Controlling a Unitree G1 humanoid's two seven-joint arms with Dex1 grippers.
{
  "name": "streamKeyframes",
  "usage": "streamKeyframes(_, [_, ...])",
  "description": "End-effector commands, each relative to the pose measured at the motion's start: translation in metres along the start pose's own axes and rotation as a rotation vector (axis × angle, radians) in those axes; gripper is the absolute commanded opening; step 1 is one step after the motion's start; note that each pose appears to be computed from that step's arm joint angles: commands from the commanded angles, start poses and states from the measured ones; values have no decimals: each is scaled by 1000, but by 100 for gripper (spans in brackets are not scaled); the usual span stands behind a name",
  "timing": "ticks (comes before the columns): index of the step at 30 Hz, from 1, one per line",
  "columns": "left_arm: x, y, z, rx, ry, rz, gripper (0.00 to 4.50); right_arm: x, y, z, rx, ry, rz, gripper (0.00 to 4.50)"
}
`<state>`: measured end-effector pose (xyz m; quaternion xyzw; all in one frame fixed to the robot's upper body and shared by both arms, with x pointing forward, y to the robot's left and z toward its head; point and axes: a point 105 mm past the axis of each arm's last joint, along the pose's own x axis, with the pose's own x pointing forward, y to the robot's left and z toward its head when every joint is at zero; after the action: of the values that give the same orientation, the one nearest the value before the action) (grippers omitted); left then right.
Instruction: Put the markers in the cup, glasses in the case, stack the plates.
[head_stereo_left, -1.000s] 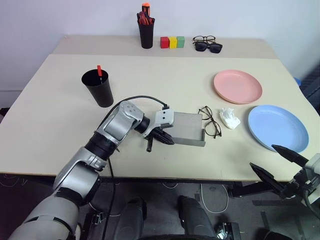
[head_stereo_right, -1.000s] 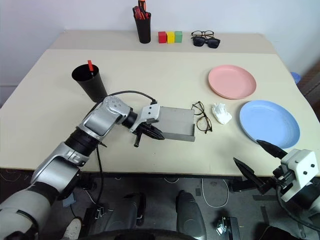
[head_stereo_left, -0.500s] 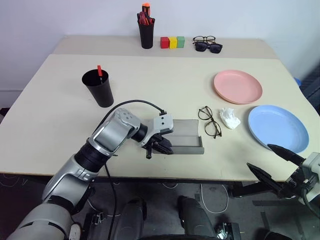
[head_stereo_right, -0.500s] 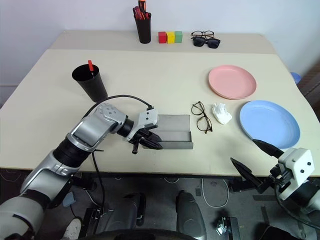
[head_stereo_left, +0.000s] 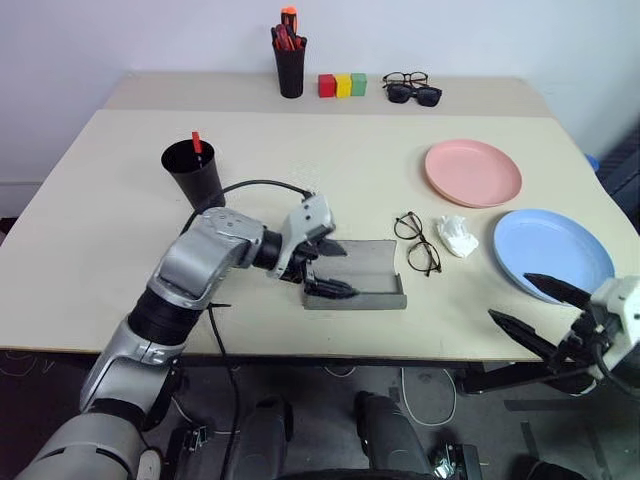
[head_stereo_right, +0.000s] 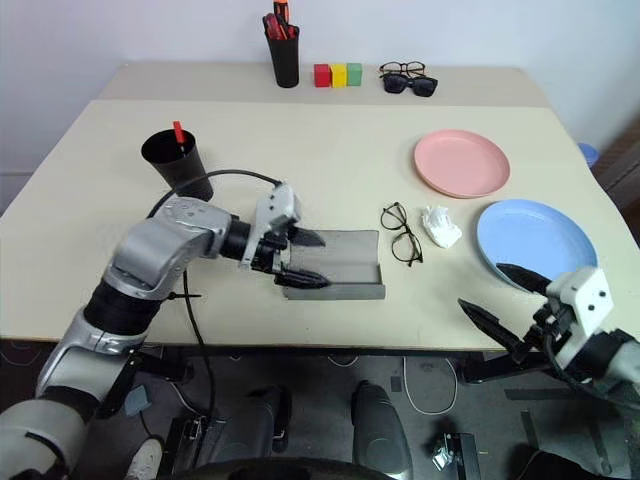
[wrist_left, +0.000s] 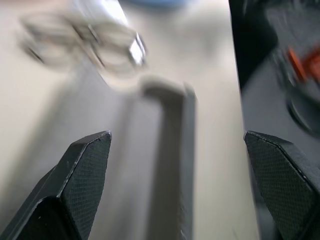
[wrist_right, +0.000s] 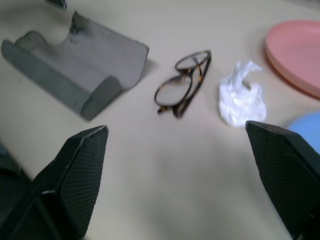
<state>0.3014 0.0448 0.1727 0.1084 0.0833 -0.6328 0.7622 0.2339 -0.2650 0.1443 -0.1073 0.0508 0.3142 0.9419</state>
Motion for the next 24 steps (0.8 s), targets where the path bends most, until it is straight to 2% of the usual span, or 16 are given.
streamKeyframes(1, [-22,-7,4,132,-56,8,434,20,-5,2,17,-18,64,450])
streamKeyframes(5, [-45,-10,-17,107,-48,-19,434,51,-12,4,98,-44,160,450])
streamKeyframes(10, [-54,-9,-31,119,-56,29,434,78,-14,3,132,-42,260,450])
streamKeyframes(24, [-67,-16,-52,152,-37,86,434,114,-24,-9,202,16,323,450])
